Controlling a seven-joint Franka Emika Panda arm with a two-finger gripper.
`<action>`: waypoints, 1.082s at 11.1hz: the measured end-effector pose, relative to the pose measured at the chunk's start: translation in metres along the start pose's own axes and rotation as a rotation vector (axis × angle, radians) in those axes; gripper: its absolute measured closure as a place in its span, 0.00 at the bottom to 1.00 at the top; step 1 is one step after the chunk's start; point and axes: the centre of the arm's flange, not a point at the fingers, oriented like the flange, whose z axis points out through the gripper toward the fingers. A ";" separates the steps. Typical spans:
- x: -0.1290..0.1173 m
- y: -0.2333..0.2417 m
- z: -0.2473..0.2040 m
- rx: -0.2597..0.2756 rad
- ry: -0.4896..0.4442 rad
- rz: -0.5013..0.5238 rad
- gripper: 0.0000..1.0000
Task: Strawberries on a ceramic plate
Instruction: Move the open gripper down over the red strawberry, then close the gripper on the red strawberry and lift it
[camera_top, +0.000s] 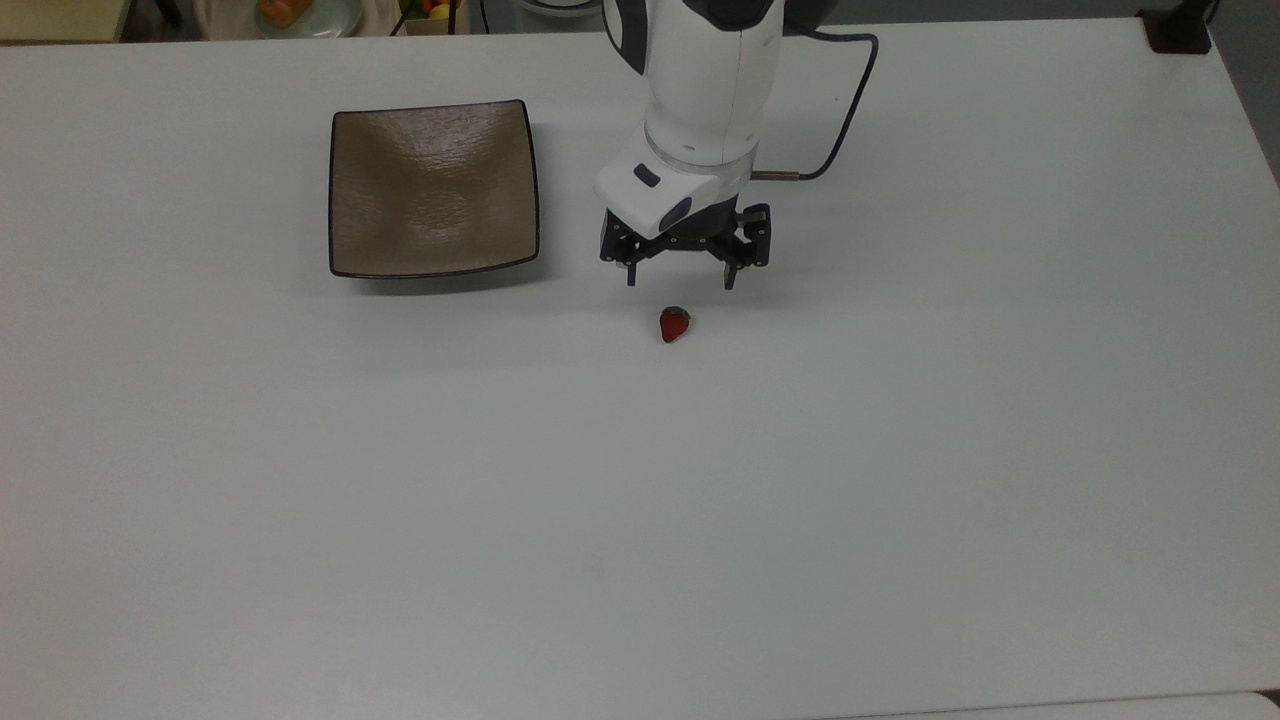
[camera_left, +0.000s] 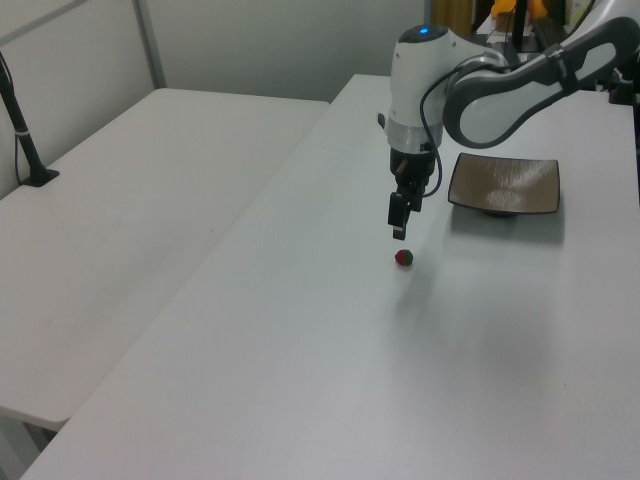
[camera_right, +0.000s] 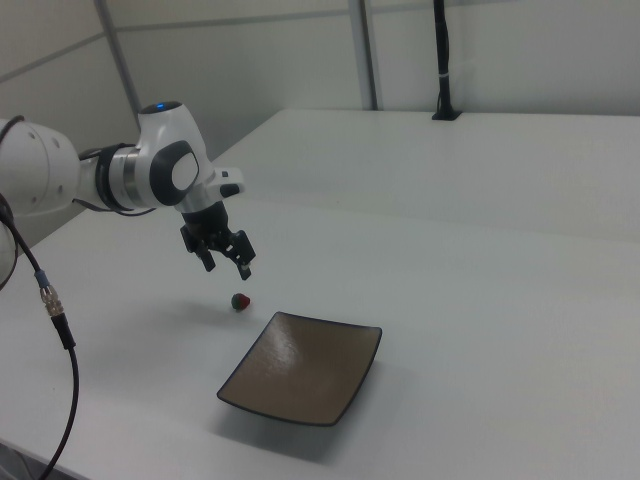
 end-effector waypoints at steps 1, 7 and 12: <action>-0.001 0.000 0.007 -0.016 0.010 -0.014 0.00; -0.009 0.001 0.048 -0.062 0.002 -0.059 0.00; -0.007 -0.004 0.070 -0.046 0.041 -0.071 0.30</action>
